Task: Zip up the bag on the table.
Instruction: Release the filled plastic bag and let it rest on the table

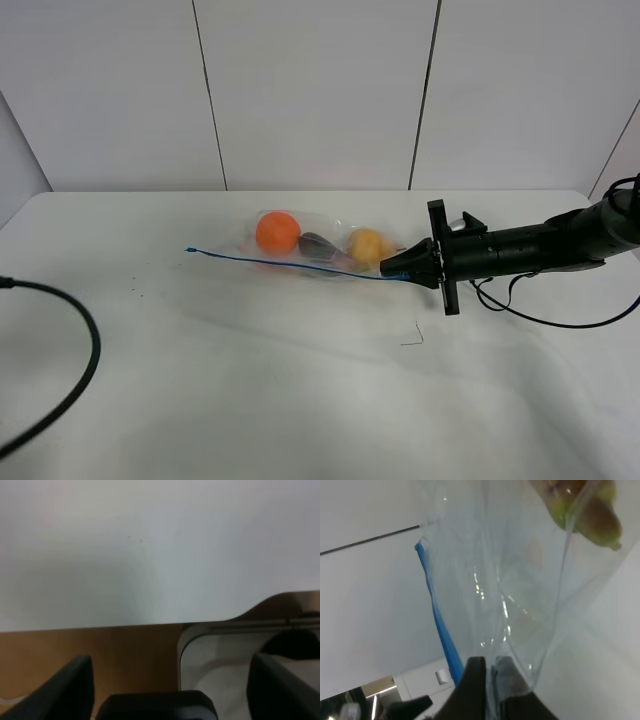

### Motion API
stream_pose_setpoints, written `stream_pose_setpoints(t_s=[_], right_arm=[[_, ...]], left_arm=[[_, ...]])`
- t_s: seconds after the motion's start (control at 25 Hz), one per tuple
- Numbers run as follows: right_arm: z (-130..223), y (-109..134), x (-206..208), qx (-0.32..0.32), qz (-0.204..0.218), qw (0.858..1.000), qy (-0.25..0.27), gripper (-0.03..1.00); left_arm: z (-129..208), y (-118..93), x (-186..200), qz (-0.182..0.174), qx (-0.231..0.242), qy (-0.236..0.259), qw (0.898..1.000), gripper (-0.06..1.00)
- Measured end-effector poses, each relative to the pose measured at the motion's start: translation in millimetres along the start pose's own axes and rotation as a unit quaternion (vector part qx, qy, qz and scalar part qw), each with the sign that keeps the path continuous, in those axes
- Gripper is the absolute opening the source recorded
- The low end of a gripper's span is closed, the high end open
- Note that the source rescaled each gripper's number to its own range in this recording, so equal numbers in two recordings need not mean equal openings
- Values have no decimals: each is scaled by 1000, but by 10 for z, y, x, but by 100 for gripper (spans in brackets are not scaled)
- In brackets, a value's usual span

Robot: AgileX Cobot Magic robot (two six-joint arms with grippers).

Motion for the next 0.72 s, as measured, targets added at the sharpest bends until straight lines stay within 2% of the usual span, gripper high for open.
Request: stream_pose_setpoints(t_s=[0.2,0.36,0.52,0.72], right_arm=[[4,-6,0,1,3,1000,2,0],[4,-6,0,1,3,1000,2,0],[5,-8,0,2,4,1000,3,0],[6,-8,0,2,4,1000,3,0]], left_arm=[[186,-62,274,-23,-12,-113,993,92],[302,-118,402,-26,-11,-175,984,92],[371,-135,469,-35,-12,-205,978,92],[381,-137,478,-36,-12,-210,977,92]])
Point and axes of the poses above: a point on each arm's last joint axis where the gripper is mounted, x pointing back along that axis away from the gripper, y along the wrist's bending axis when the last joint is at zero, z = x × y, the point moved 1 cm from there along -x, pointing out along that axis toward the gripper, and after that the axes turned 12 degrees about -x, right-handed, at the moved point
